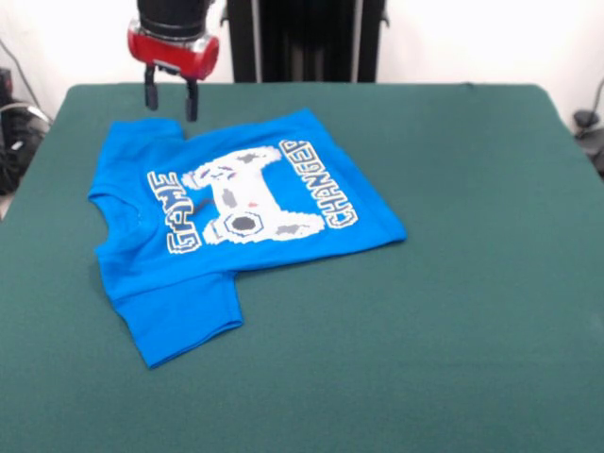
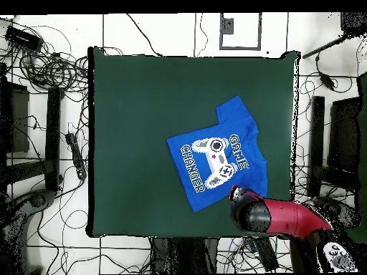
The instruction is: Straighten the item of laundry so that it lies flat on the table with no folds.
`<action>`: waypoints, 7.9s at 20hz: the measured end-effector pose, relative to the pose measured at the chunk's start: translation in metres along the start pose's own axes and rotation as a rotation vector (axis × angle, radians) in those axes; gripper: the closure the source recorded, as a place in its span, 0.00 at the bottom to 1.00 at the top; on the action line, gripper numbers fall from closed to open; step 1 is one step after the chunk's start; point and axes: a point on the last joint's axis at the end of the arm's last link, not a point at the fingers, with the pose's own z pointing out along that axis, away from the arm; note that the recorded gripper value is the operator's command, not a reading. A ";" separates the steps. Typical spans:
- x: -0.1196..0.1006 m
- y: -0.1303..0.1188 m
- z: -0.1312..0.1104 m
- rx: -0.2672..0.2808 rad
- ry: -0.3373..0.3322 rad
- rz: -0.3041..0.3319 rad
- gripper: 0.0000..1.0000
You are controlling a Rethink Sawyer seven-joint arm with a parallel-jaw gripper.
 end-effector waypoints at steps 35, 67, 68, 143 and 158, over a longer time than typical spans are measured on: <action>0.025 0.036 0.046 -0.024 0.059 -0.065 0.00; 0.021 -0.069 0.031 0.017 0.001 0.023 0.00; 0.020 -0.070 0.029 0.018 -0.003 0.023 0.00; -0.061 0.071 -0.140 -0.120 -0.126 0.099 0.00; -0.057 0.113 -0.151 -0.149 -0.124 0.070 0.00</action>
